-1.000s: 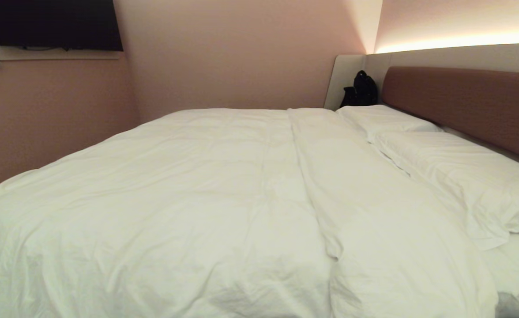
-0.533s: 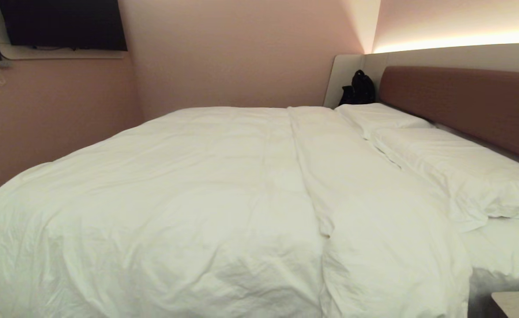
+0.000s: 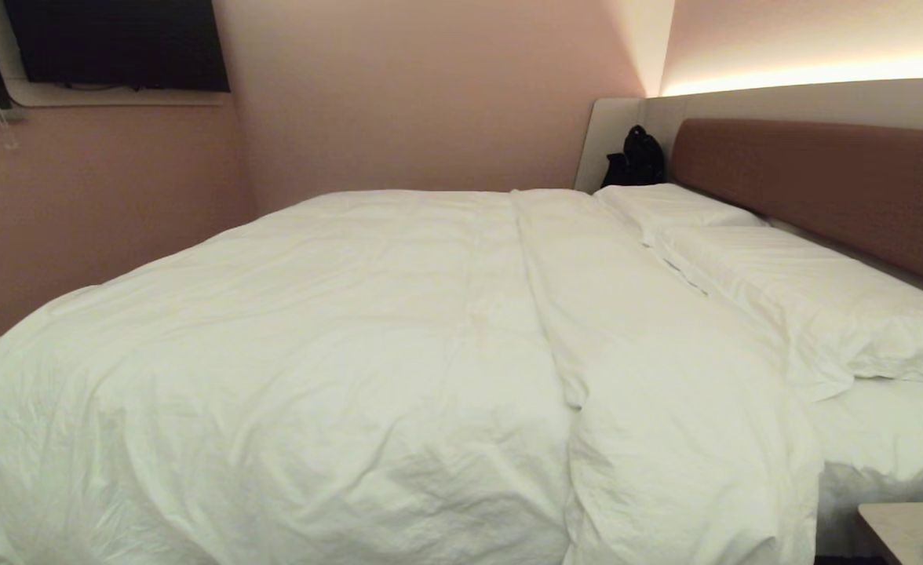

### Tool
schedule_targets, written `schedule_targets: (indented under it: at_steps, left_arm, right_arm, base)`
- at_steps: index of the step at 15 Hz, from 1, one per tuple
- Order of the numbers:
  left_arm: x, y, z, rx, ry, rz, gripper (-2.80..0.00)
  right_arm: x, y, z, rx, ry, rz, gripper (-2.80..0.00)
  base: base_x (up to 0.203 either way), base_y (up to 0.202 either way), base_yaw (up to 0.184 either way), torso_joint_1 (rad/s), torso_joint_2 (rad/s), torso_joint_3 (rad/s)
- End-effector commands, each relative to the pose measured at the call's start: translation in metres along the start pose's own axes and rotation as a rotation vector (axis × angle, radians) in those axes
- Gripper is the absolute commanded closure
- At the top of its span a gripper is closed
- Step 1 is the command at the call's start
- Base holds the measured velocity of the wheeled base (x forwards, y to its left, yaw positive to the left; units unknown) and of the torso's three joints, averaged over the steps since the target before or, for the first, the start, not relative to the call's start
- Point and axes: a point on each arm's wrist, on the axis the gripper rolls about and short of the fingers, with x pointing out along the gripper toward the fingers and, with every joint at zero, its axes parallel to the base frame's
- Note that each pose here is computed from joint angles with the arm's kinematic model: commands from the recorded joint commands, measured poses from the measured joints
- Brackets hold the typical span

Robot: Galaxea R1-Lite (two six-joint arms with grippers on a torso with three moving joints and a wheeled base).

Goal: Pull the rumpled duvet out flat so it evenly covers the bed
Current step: Flatten the corners of the folded blanket

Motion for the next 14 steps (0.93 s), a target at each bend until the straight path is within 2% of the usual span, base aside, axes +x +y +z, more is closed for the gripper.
schedule_targets:
  at_steps: [1,3,8,14]
  left_arm:
    - [0.0000,0.0000,0.0001,0.003,-0.001,-0.001,0.00]
    - [0.0000,0.0000,0.0000,0.006,0.000,-0.001,0.00]
    - [0.0000,0.0000,0.0000,-0.013,0.000,0.001,0.00]
    - [0.0000,0.0001,0.0001,-0.026,-0.001,0.004,0.00]
  right_arm:
    - [0.0000,0.0000,0.0001,-0.001,-0.002,0.000,0.00]
    - [0.0000,0.0000,0.0001,-0.001,-0.002,0.002,0.00]
    - [0.0000,0.0000,0.0001,0.002,-0.002,0.000,0.00]
    - [-0.0014,0.0000,0.0003,-0.002,0.029,0.001,0.00]
  base:
    - [0.000,0.000,0.000,0.000,0.00,0.000]
    - [0.000,0.000,0.000,0.000,0.00,0.000]
    - [-0.159,0.000,0.000,0.003,0.00,0.001]
    - [0.000,0.000,0.000,0.000,0.00,0.000]
